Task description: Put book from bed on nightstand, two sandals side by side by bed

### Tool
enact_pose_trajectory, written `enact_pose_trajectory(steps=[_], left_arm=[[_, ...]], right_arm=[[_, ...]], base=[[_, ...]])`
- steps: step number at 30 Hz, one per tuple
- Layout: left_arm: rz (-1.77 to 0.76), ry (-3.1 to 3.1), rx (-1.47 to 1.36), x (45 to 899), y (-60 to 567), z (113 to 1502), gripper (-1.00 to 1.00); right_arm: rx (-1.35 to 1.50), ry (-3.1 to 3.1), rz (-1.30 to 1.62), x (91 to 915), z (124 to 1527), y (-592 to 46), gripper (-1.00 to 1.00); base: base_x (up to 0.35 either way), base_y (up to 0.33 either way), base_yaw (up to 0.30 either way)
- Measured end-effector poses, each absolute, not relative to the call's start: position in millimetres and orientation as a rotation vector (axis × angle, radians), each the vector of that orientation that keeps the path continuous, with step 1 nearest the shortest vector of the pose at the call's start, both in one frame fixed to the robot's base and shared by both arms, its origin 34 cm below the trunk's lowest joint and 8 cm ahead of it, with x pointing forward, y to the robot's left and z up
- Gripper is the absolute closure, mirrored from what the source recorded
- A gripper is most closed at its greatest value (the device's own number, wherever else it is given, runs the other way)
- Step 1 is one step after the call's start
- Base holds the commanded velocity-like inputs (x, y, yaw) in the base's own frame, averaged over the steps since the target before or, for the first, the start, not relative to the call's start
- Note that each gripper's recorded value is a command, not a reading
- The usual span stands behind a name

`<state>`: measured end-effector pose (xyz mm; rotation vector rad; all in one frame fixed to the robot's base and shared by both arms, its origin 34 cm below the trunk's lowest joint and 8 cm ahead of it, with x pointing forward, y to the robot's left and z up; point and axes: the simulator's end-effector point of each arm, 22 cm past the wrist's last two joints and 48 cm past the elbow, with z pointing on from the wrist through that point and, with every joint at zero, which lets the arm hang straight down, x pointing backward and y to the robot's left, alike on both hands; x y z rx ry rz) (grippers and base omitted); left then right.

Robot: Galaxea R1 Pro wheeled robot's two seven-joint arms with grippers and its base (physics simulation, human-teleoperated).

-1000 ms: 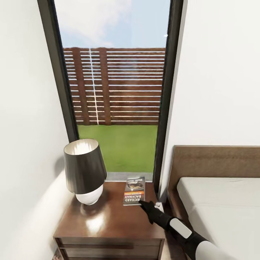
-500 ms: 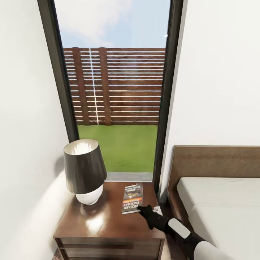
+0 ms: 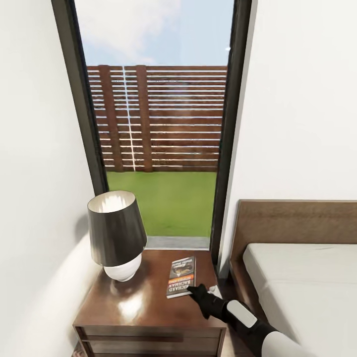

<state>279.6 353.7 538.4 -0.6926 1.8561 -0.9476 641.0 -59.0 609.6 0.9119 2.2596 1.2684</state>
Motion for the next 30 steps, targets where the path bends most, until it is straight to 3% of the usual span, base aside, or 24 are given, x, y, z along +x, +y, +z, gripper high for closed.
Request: enact_pose_trajectory(steps=[30], left_arm=[[-0.949, 1.857, -0.692, 279, 354, 538, -1.0]], right_arm=[[0.743, 2.316, 1.116, 653, 610, -65, 1.0]], base=[[0.0, 0.0, 0.0]])
